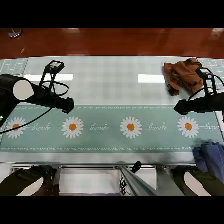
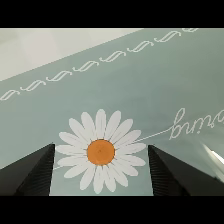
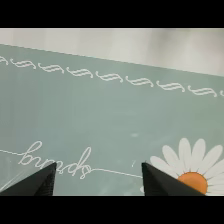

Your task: Fold the shirts.

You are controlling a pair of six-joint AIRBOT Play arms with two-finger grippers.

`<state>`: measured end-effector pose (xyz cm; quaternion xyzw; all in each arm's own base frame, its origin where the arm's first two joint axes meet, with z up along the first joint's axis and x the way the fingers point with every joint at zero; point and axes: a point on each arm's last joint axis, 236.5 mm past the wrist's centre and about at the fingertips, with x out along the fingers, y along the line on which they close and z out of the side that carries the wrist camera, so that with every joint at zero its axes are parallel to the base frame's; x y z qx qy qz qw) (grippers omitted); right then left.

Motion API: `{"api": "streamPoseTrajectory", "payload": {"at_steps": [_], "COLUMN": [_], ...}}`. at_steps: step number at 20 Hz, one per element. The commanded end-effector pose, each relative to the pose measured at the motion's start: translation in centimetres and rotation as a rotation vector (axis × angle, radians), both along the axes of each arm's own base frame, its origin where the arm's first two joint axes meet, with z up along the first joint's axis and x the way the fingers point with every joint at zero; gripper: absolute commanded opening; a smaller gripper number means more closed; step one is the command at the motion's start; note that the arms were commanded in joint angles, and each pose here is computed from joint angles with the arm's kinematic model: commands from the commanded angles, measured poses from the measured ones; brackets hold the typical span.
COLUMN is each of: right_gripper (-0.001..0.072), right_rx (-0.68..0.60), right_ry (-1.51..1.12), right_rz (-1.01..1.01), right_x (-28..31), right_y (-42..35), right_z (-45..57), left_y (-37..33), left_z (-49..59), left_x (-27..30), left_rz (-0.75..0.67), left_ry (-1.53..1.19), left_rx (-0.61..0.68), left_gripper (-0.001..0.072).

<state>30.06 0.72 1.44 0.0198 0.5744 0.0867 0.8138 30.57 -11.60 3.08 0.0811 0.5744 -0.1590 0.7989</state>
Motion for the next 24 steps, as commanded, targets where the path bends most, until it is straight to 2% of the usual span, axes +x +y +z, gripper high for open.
{"api": "streamPoseTrajectory", "payload": {"at_steps": [1,19,21,24], "right_gripper": [0.0605,0.0605,0.0606,0.0603], "right_rx": [0.000,0.002,0.039,0.160], "right_ry": [0.000,-0.006,-0.017,-0.024], "right_rz": [0.000,-0.003,-0.008,-0.016], "right_x": [0.0,0.2,0.4,0.6], "right_y": [0.0,0.0,0.8,3.3], "right_z": [0.0,0.1,0.3,1.1], "left_y": [0.0,0.0,-0.4,-1.3], "left_z": [0.0,0.0,0.4,1.3], "left_x": [0.0,0.0,0.9,2.6], "left_rz": [0.000,0.000,0.016,0.024], "left_ry": [0.000,0.000,-0.038,-0.116], "left_rx": [0.000,0.000,-0.022,-0.068], "left_gripper": [0.0665,0.0665,0.0665,0.0664]}}
